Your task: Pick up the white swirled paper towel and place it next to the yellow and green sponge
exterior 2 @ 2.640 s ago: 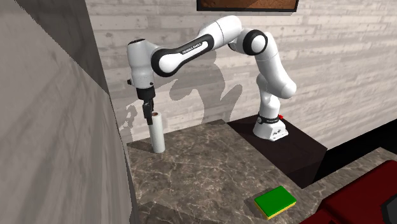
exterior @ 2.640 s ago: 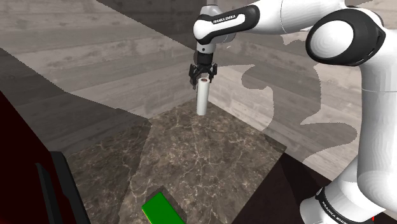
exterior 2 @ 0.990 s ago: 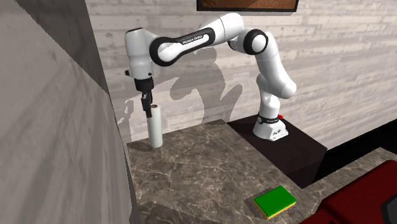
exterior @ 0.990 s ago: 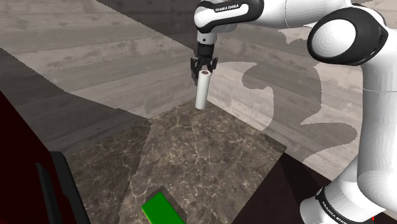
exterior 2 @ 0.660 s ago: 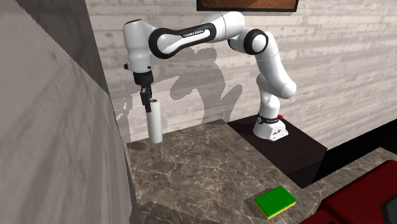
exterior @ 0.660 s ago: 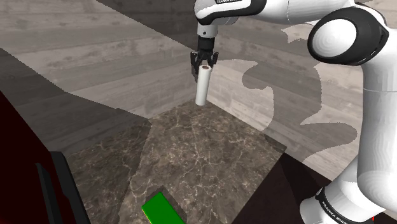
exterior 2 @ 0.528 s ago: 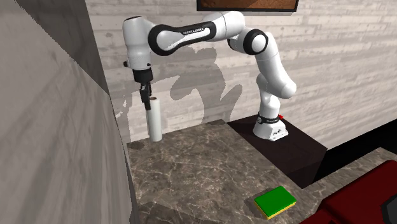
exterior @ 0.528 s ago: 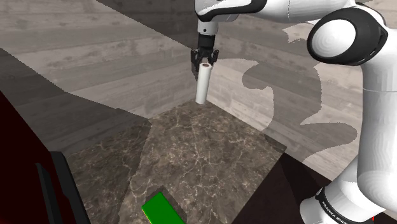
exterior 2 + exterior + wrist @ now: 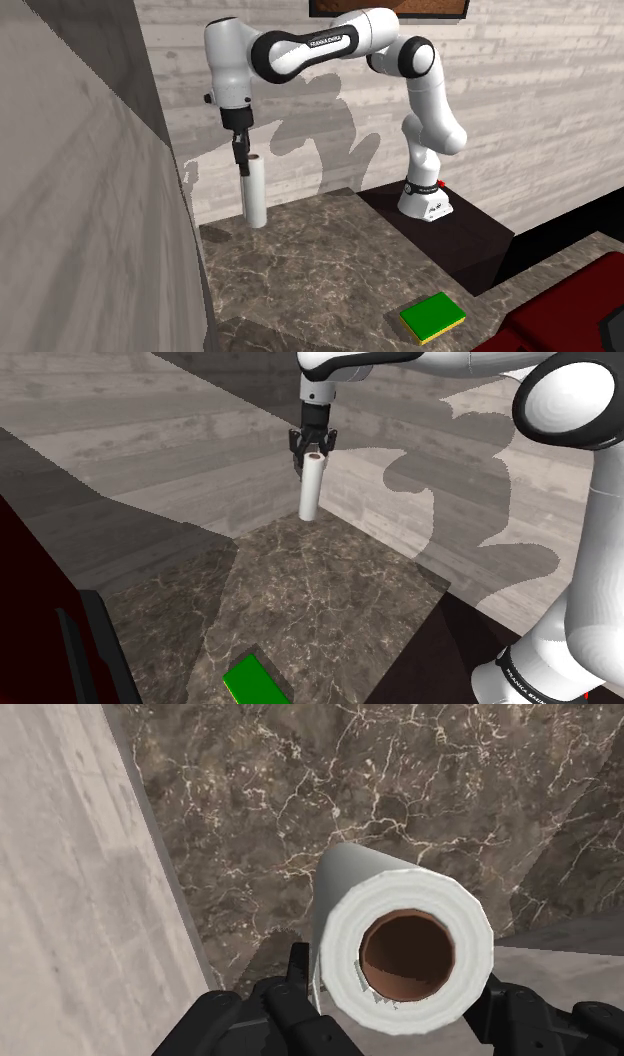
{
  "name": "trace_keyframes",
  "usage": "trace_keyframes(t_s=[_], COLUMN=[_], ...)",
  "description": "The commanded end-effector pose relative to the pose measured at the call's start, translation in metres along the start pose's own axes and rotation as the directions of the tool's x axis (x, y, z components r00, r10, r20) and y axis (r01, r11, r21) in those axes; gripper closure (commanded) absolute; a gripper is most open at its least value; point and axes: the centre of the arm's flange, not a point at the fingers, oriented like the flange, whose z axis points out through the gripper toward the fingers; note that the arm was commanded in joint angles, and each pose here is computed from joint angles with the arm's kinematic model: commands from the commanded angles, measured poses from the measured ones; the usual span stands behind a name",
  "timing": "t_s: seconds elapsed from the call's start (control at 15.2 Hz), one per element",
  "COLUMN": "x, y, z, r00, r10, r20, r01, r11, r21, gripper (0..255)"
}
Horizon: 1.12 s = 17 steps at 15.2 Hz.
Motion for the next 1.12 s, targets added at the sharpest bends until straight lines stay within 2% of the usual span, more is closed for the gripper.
trace_keyframes(t_s=[0.0,1.06], x=[-0.02,-0.15], y=[-0.021,-0.187], z=[0.002,0.015], r00=[1.0,1.0], r10=[0.001,0.001], r20=[0.0,0.0], r01=[-0.001,-0.001], r11=[1.0,1.0], r21=[0.0,0.0], gripper=[255,255])
